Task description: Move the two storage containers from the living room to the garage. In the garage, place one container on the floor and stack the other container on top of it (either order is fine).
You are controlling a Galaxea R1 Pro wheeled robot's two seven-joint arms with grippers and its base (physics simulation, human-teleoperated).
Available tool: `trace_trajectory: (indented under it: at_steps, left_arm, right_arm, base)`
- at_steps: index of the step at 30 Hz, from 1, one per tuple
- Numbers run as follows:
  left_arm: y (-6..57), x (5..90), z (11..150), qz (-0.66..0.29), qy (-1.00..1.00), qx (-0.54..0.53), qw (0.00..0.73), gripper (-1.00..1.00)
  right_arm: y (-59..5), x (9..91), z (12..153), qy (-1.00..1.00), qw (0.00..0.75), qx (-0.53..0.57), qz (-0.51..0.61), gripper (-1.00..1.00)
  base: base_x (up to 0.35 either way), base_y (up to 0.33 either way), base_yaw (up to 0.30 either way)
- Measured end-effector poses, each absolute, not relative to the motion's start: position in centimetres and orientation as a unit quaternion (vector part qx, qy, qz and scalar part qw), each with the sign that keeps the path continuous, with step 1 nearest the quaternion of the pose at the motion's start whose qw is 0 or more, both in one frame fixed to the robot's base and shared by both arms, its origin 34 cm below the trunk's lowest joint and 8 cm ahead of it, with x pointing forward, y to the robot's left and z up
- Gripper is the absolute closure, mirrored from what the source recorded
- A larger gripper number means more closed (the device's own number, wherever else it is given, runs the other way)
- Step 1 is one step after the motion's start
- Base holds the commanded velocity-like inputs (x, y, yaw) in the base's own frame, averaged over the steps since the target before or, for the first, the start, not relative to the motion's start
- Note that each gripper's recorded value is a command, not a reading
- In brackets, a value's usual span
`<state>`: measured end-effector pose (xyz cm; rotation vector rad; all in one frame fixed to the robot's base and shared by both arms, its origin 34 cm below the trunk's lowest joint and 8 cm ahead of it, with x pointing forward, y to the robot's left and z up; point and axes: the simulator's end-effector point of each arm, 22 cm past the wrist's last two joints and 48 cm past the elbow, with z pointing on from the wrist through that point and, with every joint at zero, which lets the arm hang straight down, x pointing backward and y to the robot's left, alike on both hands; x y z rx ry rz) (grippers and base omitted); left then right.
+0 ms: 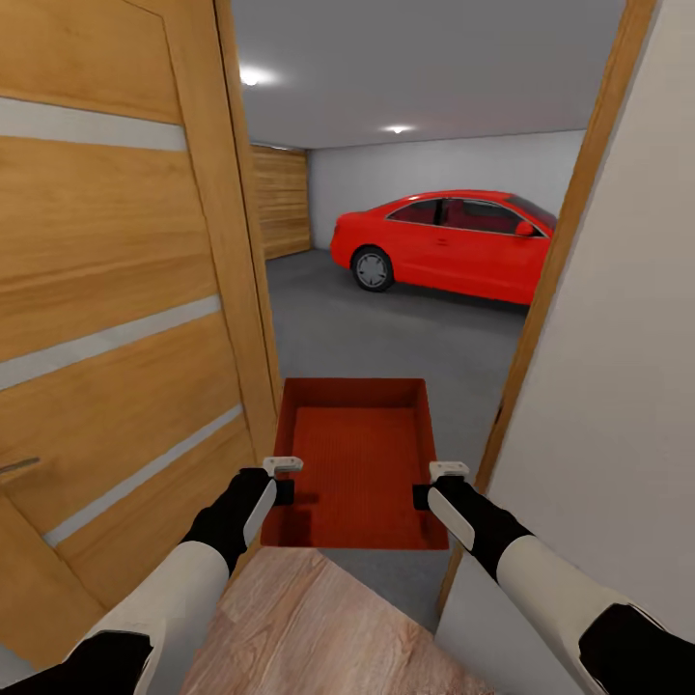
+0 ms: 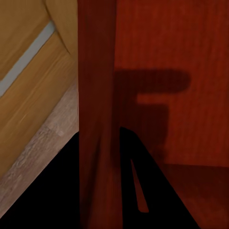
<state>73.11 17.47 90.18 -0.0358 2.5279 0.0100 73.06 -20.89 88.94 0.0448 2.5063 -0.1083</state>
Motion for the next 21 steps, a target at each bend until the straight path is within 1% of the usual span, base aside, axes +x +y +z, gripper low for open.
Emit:
trace_trajectory:
  at_steps: [3, 4, 21]
  left_arm:
    - [17.48, 73.11, 90.17, 0.004, 0.953, -0.014, 0.302, 1.0]
    - [17.48, 73.09, 90.16, 0.004, 0.953, -0.014, 0.301, 1.0]
    - [17.49, 72.98, 90.13, 0.004, 0.954, -0.013, 0.299, 1.0]
  right_arm:
    - [-20.88, 73.05, 88.94, 0.949, 0.311, 0.017, -0.041, 1.0]
    - [-20.88, 73.04, 88.93, 0.95, 0.311, 0.017, -0.041, 1.0]
    - [-20.87, 72.94, 88.91, 0.95, 0.308, 0.017, -0.041, 1.0]
  base:
    - [0.002, 0.0, -0.241]
    - [0.163, 0.171, -0.051]
    - [0.208, 0.231, -0.004]
